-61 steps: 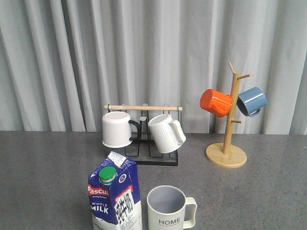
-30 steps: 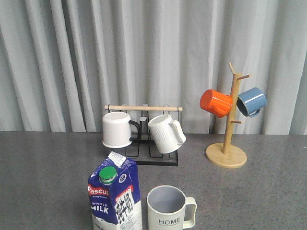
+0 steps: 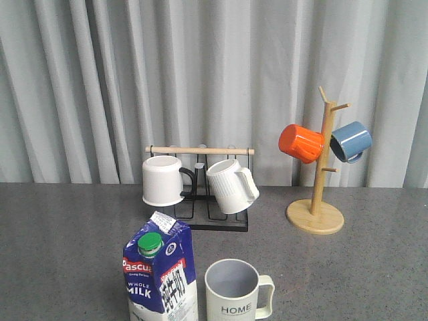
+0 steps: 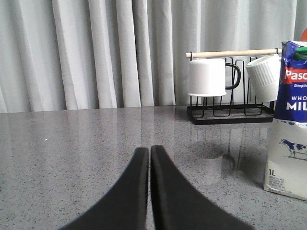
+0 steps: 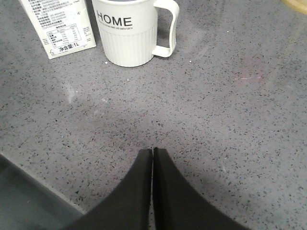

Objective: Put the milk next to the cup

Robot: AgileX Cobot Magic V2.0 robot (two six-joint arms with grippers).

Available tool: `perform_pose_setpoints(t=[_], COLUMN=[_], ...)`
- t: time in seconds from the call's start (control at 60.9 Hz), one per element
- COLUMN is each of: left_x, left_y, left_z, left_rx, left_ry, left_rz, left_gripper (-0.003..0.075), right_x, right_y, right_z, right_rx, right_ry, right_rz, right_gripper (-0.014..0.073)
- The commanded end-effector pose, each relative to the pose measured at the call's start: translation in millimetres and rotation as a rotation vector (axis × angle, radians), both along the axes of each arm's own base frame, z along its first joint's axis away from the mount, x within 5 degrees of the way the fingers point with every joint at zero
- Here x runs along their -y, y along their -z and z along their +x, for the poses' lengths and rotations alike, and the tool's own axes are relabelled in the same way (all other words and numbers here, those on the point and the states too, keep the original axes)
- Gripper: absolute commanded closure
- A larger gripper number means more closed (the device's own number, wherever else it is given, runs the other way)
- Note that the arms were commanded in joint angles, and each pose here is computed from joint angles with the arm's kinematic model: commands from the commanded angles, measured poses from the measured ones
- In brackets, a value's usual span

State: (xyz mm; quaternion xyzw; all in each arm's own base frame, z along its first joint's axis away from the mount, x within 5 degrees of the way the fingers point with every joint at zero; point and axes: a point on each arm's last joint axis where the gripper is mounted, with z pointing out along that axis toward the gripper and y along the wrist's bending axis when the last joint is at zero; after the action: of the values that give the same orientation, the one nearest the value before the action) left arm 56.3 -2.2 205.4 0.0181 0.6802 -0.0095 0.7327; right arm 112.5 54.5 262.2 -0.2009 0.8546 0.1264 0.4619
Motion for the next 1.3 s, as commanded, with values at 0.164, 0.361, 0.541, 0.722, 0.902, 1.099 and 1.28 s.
perform_pose_setpoints(t=[0.164, 0.361, 0.541, 0.722, 0.902, 1.099, 1.28], left_x=[-0.2, -0.2, -0.2, -0.2, -0.2, -0.2, -0.2], left_y=[1.6, 1.6, 1.6, 1.6, 1.6, 1.6, 1.6], left_z=[-0.4, -0.4, -0.4, -0.4, -0.4, -0.4, -0.4], left_rx=[0.052, 0.052, 0.052, 0.052, 0.052, 0.052, 0.052], left_ry=[-0.001, -0.001, -0.001, -0.001, -0.001, -0.001, -0.001], left_rz=[-0.013, -0.013, -0.013, -0.013, -0.013, -0.013, -0.013], left_gripper=[0.0728, 0.0728, 0.0728, 0.0728, 0.0728, 0.0727, 0.0727], right_x=[-0.2, -0.2, -0.2, 4.8, 23.0, 42.2, 50.8], right_y=[-13.0, -13.0, -13.0, -13.6, 7.1, 31.9, 50.1], right_z=[4.6, 4.6, 4.6, -2.8, -17.7, -38.1, -46.9], right_rx=[0.077, 0.077, 0.076, 0.141, 0.334, 0.518, 0.539], right_ry=[0.018, 0.018, 0.018, 0.004, 0.144, 0.312, 0.438], right_rz=[0.030, 0.030, 0.031, -0.015, 0.071, 0.128, 0.178], right_gripper=[0.0600, 0.0600, 0.0600, 0.0600, 0.0600, 0.0600, 0.0600])
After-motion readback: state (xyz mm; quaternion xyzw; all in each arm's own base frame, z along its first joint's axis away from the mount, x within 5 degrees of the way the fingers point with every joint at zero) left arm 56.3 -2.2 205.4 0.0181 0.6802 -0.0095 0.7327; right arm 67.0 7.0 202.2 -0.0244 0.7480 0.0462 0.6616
